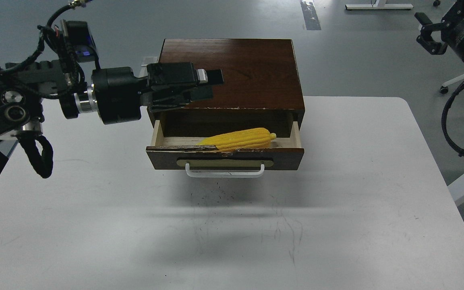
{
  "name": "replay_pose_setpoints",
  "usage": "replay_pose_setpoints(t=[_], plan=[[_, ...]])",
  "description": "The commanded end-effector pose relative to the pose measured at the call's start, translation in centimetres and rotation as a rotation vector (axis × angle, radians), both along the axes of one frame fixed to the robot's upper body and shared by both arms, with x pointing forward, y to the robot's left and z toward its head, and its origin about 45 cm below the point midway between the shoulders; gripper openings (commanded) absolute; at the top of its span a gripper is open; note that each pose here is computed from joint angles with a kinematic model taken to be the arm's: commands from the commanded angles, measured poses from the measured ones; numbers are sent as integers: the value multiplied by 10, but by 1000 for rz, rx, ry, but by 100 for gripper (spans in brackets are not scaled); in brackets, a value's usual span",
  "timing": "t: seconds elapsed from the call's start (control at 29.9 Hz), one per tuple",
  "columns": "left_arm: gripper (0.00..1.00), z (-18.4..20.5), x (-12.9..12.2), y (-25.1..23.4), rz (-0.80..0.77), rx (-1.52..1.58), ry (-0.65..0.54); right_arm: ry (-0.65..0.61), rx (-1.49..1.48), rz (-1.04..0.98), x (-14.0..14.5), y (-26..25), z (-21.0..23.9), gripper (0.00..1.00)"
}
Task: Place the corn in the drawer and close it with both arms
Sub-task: 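Withdraw the right arm and bring the left hand toward the drawer front, then place the left hand against the drawer front beside the white handle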
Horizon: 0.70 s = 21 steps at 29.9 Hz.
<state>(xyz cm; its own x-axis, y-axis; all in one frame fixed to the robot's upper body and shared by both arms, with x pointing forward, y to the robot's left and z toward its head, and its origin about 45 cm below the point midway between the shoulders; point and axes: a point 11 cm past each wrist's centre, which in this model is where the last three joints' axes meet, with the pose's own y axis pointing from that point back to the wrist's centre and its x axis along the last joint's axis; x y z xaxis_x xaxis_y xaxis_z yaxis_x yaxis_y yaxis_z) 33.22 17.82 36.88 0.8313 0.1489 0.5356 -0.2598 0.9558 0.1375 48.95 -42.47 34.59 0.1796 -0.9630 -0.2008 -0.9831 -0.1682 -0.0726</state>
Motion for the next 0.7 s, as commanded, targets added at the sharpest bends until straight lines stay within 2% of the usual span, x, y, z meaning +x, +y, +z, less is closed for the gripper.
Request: replay_pose_setpoints(t=[0.0,0.07,0.1,0.37,0.5,0.67], plan=[[17,-8,-19,-10,-80,74,-60,-18,49,-3,-3,-4,-1,100],[8,-22,-30,-12,-116,130,-74,-28,63,-8,-3,-6,1,100],[0,-31,-39,-15,-150,172,-90,-36,72,-8,-3,-6,3,100],[0,-78,-55,-23,-287,416,-256,-47,189,-41,-12,-19,-14,100],[0,-108,-66,-26,-375,535,-330,-28,343,-90,-21,-29,-44,100],[0,-117,-69,-36,-417,559,-377,9,412,-164,-28,-34,-80,100]])
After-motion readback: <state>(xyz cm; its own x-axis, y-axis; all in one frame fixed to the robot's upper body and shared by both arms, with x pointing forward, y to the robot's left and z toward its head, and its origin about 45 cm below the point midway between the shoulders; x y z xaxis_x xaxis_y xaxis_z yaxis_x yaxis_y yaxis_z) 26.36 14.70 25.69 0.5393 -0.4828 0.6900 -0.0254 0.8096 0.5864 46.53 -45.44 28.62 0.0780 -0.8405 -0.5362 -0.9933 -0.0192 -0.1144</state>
